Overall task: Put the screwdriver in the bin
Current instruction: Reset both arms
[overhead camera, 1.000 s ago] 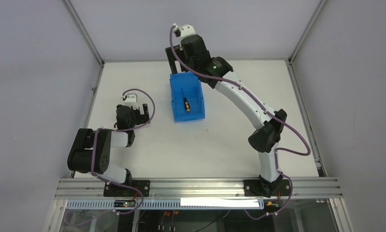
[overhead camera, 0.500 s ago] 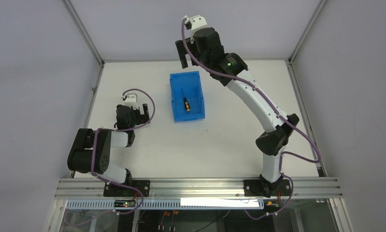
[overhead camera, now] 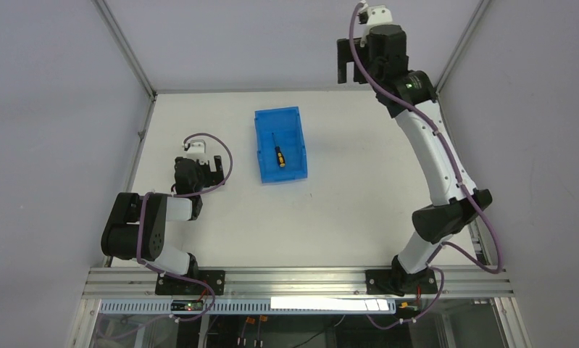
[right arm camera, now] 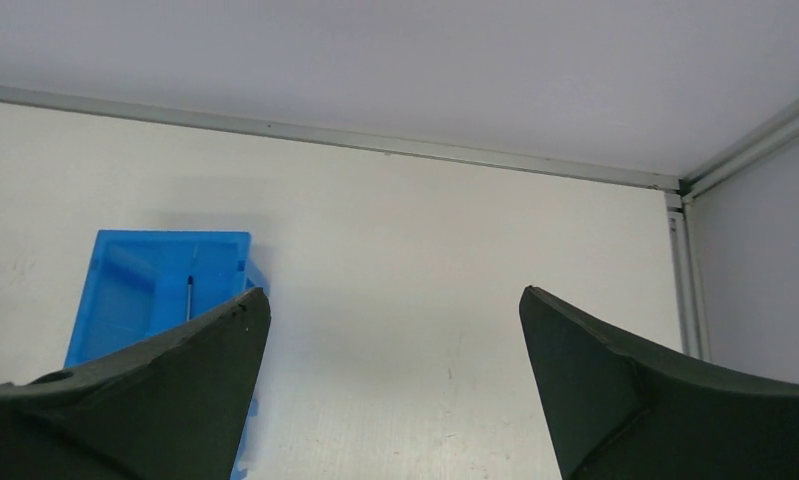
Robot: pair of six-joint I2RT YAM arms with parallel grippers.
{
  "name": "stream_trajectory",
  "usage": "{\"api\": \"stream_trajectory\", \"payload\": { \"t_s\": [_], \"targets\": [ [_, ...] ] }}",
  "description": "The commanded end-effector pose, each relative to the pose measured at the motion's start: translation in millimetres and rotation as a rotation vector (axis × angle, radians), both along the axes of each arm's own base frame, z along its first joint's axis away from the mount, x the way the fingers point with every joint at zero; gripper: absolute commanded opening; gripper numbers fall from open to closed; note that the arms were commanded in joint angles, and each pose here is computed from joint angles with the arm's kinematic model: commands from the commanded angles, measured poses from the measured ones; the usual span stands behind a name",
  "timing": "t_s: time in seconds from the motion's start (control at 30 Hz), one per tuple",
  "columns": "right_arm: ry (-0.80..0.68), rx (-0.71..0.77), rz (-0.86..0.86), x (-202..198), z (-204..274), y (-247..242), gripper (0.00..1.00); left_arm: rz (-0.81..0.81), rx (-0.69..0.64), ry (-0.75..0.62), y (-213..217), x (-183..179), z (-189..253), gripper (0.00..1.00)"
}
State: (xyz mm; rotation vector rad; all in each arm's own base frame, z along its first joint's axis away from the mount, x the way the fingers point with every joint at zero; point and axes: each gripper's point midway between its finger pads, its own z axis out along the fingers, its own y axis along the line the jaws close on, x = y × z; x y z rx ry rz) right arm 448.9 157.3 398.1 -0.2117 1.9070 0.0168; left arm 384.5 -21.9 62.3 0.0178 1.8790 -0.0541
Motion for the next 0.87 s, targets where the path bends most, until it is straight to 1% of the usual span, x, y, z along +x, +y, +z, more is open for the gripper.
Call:
{"api": "stream_trajectory", "payload": {
  "t_s": [0.0, 0.23, 0.37, 0.57, 0.83],
  "targets": [
    [-0.088, 0.044, -0.037, -16, 39, -46, 0.99, 0.016, -0.01, -0.054, 5, 9, 16, 1.0],
    [-0.073, 0.077, -0.136, -11, 38, -120, 0.99, 0.016, -0.009, -0.054, 4, 9, 17, 1.0],
    [-0.068, 0.108, -0.156, -8, 37, -144, 0.99, 0.015, -0.01, -0.055, 4, 9, 17, 1.0],
    [-0.026, 0.097, -0.172, -4, 23, -155, 0.99, 0.015, -0.01, -0.054, 4, 9, 17, 1.0],
    [-0.037, 0.087, -0.198, -4, 24, -161, 0.99, 0.016, -0.009, -0.055, 5, 9, 17, 1.0]
  ]
}}
